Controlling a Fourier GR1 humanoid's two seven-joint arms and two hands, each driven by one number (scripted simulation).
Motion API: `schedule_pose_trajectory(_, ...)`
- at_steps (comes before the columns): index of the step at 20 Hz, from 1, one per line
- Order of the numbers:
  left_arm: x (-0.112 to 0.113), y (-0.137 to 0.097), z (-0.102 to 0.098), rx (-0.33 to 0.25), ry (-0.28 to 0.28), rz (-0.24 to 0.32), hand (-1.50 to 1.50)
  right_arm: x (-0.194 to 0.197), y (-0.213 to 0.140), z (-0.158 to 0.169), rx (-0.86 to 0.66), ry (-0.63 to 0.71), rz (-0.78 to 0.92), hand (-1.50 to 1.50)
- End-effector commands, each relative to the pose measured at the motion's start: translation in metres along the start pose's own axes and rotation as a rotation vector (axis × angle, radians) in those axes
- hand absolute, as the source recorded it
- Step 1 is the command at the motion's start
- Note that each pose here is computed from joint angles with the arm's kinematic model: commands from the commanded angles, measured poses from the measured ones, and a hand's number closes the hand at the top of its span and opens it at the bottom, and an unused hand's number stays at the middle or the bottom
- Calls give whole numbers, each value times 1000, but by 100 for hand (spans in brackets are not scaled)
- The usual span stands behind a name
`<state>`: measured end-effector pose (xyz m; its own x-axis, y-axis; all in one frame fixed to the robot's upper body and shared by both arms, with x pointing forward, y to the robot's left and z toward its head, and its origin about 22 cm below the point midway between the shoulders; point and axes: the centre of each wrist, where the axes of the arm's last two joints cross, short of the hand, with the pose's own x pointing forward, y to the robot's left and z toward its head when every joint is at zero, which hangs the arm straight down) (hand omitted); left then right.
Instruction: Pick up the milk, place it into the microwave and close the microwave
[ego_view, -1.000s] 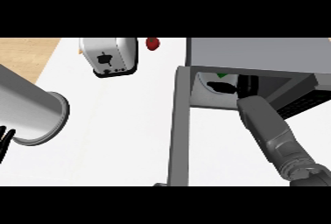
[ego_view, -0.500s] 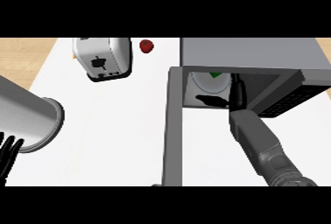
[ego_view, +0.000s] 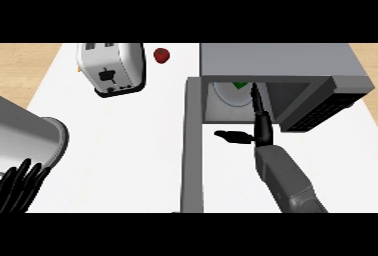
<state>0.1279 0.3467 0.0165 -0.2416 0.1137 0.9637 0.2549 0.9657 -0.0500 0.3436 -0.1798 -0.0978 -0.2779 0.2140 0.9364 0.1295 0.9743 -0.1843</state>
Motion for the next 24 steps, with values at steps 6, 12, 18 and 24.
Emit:
schedule_pose_trajectory(6,0,-16,-26,-145,19,24,-150,-16,-11,60,60,-49,-181,-150)
schedule_pose_trajectory(12,1,-45,-51,-237,18,-29,150,-8,-22,108,-6,-48,-239,-150)
schedule_pose_trajectory(18,-4,-65,-77,-288,36,-73,150,32,-61,133,-17,-90,-263,150)
schedule_pose_trajectory(24,-24,-96,-117,-356,51,-151,150,63,-109,170,-54,-69,-290,-150)
